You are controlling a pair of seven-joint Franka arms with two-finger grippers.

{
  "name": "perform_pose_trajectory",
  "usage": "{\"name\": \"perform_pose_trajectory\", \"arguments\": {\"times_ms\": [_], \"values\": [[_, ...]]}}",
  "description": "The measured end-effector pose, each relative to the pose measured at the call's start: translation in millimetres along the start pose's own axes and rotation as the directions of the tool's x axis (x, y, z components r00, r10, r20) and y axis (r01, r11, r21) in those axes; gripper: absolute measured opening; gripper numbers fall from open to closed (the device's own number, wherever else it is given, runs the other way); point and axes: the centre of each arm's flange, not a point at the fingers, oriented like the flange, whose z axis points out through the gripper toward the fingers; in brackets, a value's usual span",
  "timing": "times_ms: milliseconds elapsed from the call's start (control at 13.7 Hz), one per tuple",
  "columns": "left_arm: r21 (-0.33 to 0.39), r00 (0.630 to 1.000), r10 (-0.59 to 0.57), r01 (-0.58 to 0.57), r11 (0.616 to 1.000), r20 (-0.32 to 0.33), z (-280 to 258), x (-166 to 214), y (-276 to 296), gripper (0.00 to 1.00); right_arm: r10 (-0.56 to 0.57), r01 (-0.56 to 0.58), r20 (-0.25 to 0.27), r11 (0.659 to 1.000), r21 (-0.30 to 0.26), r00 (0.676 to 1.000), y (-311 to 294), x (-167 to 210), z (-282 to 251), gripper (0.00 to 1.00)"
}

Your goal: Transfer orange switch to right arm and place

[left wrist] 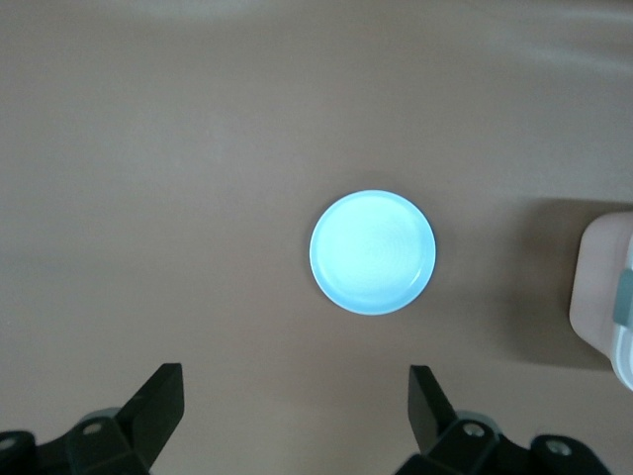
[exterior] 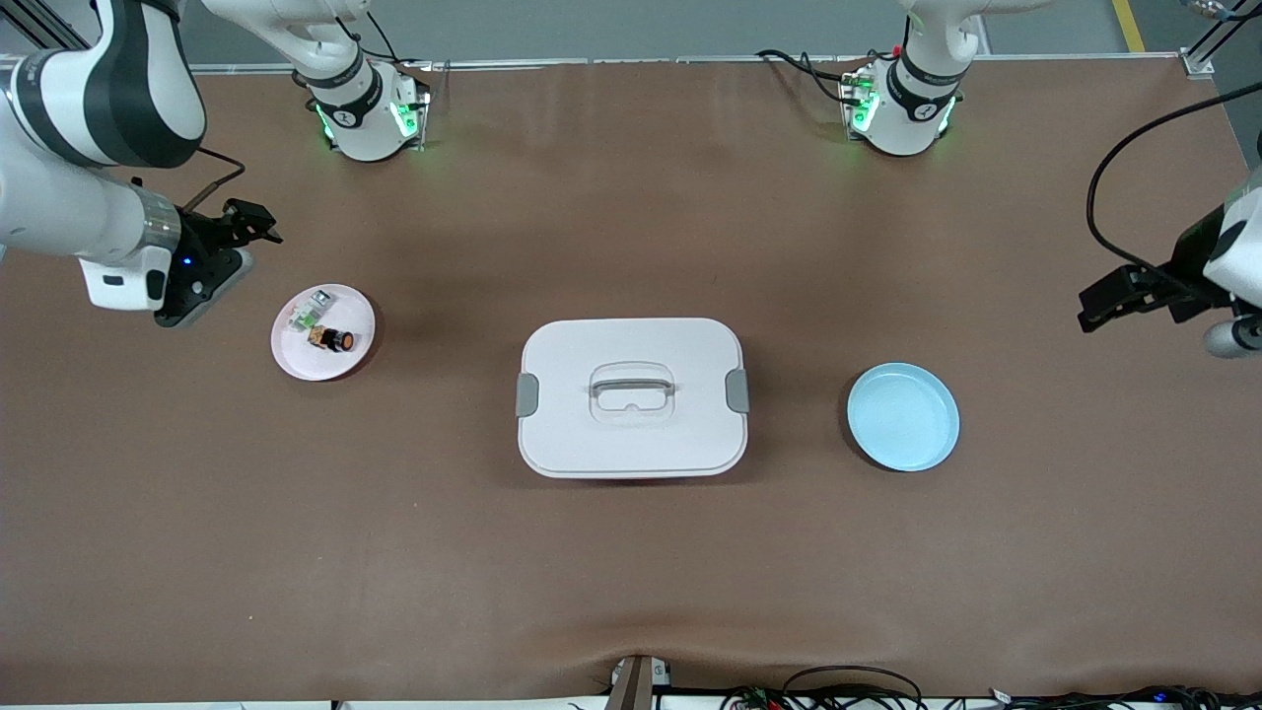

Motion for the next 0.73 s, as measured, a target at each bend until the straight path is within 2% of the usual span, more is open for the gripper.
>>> {"name": "perform_pose_trajectory", "arguments": {"times_ms": [291, 728], "values": [[0.001, 0.999, 0.039, -0.039, 0.999, 0.002, -7, -21, 0, 1.0, 0.222, -0.222, -0.007, 0.975, -0.024, 0.975, -24, 12, -22, 1.0], [0.0, 0.998, 0.064, -0.064, 0.998, 0.0, -11, -31, 2, 1.0, 0.436, -0.438, -0.05, 0.899, -0.027, 0.898, -25, 14, -58, 1.0]]}}
